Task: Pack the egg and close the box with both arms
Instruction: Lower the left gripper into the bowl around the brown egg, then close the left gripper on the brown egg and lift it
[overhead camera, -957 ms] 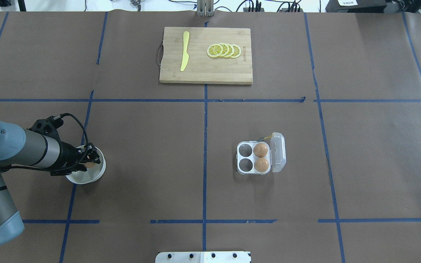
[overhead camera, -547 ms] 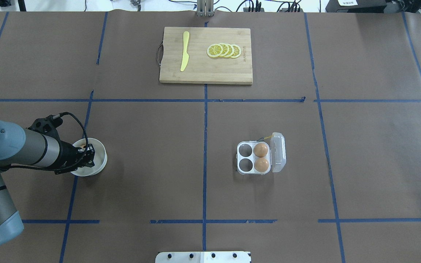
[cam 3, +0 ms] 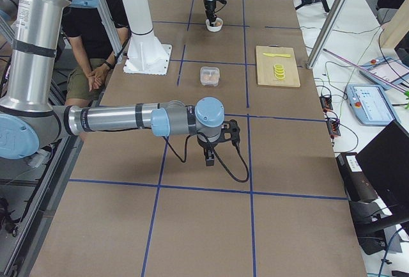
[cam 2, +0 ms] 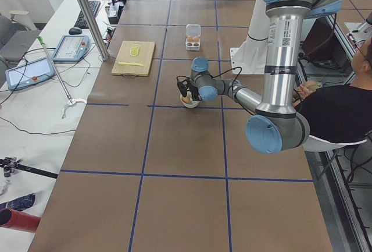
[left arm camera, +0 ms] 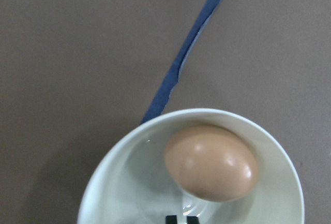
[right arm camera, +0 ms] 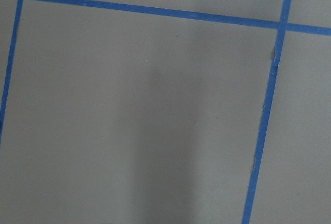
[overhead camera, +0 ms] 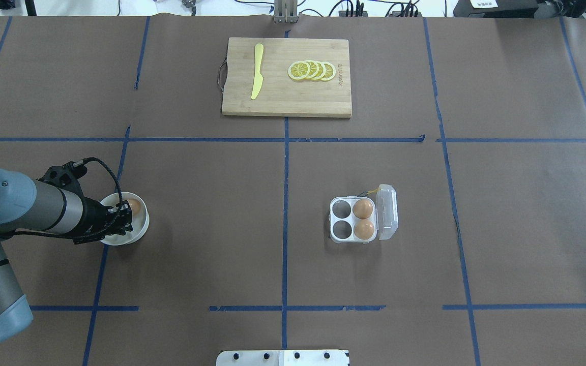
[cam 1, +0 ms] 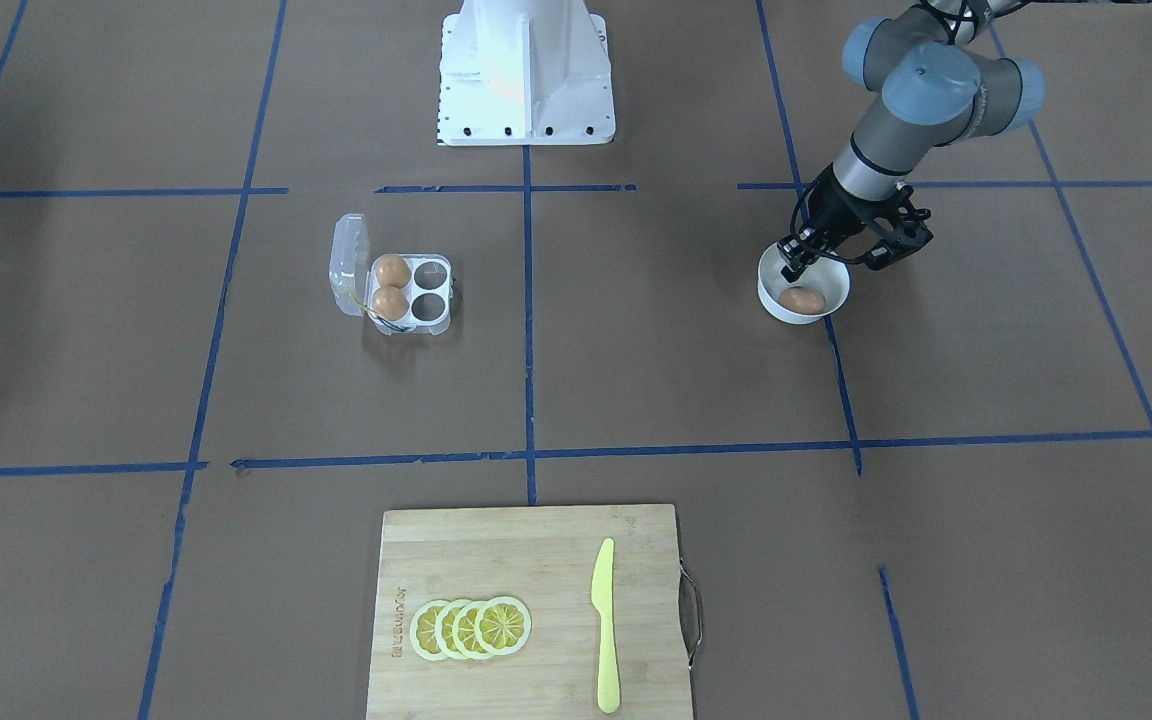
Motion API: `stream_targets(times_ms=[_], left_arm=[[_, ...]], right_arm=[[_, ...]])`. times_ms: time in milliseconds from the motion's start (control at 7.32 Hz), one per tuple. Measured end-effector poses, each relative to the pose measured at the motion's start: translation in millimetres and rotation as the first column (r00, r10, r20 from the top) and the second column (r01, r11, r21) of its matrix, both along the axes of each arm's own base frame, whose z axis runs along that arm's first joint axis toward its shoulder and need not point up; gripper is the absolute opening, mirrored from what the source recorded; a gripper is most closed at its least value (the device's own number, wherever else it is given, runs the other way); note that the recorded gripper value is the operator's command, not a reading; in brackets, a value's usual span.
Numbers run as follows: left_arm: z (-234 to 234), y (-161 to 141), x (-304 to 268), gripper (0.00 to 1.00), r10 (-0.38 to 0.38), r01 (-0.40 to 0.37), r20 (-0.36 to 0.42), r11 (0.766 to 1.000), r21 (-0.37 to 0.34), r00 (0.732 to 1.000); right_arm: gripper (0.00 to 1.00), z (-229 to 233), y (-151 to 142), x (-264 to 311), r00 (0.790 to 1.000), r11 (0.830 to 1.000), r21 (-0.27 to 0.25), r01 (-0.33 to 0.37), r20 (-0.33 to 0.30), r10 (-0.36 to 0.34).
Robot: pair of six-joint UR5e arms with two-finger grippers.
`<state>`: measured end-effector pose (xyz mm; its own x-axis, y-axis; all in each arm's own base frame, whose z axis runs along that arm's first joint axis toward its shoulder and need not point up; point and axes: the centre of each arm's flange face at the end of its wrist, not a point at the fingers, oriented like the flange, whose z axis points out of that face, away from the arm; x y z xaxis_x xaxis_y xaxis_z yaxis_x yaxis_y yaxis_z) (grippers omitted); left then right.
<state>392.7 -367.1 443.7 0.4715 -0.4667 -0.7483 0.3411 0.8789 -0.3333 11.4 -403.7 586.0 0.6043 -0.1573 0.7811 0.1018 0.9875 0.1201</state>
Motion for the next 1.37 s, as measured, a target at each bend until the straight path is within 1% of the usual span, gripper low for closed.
stream_targets(times_ms=[137,547,683,820,957,1093,1230,1366], left_arm=[[-1.4,-0.1,0.2,0.58,0.000,0.000,-0.002,1.000,0.001,1.000],[-2.1,-2.1,-1.0,0.58,-0.004,0.004,-0.003,1.000,0.002,1.000],[-0.2,-3.3,-1.7,0.62,-0.007,0.007,0.001,1.000,0.000,1.000],[1.9,-4.6,-2.2,0.67,-0.013,0.013,0.012,1.000,-0.003,1.000],[4.5,-7.1,-2.2,0.71,-0.031,0.031,0.032,1.000,0.004,0.999],[5.3,-10.4,-2.4,0.77,-0.054,0.053,0.050,0.998,0.027,0.997],[3.5,-12.6,-2.7,0.80,-0.064,0.061,0.058,0.997,0.050,0.996],[0.5,-14.9,-3.1,0.80,-0.074,0.069,0.061,0.995,0.070,0.995]], right_arm=[[1.00,0.0,0.0,0.0,1.000,1.000,0.000,0.000,0.000,0.000],[1.00,0.1,0.0,0.0,1.000,1.000,0.000,0.000,0.000,0.000],[1.00,0.1,0.0,0.0,1.000,1.000,0.000,0.000,0.000,0.000],[1.00,0.0,0.0,0.0,1.000,1.000,0.000,0.000,0.000,0.000],[1.00,-0.3,0.0,0.0,1.000,1.000,0.000,0.000,0.000,0.000],[1.00,-0.5,0.0,0.0,1.000,1.000,0.001,0.000,0.000,0.000],[1.00,-0.6,0.0,0.0,1.000,1.000,0.000,-0.001,0.000,0.001],[1.00,-0.7,0.0,0.0,1.000,1.000,0.000,-0.001,0.000,0.001]])
